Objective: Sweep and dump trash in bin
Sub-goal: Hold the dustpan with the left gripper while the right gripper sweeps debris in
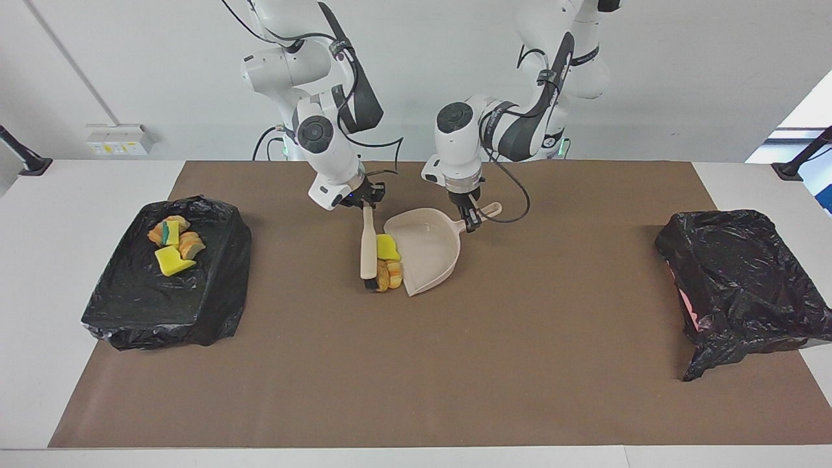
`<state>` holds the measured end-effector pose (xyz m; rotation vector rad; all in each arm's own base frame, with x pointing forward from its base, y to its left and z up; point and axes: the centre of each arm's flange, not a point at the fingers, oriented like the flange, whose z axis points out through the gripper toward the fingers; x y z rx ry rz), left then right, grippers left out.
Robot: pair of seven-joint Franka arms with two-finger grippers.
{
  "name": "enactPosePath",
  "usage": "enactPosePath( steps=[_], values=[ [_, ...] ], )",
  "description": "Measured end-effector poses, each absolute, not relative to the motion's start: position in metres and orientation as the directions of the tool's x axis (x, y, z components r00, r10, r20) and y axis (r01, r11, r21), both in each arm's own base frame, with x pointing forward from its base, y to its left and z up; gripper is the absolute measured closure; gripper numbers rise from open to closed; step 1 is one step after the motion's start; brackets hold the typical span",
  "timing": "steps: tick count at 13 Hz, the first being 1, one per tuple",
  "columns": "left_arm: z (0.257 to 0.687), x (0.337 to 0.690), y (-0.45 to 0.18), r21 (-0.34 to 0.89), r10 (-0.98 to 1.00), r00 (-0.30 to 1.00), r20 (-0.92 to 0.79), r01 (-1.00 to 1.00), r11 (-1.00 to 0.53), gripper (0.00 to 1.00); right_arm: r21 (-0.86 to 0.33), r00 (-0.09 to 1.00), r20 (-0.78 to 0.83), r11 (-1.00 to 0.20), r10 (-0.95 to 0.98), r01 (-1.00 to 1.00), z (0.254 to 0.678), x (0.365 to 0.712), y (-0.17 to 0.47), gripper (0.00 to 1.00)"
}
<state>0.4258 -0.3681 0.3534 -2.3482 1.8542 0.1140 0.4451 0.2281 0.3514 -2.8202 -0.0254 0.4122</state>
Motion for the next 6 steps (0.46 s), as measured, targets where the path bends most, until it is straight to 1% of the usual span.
enactPosePath(
  steps=[3,6],
  values=[
    [0.352,0.425,-0.367,-0.072,-0.962,0.234,-0.143,-0.972,-0.226,0.68,-0.374,0.957,-0.286,-0.925,0.047,-0.067,0.366,0.452,0.253,0.74],
    [0.352,0.427,-0.365,-0.073,-0.961,0.238,-0.139,-0.971,-0.23,0.68,-0.382,0.948,-0.309,-0.923,0.072,-0.054,0.398,0.469,0.244,0.74]
  ],
)
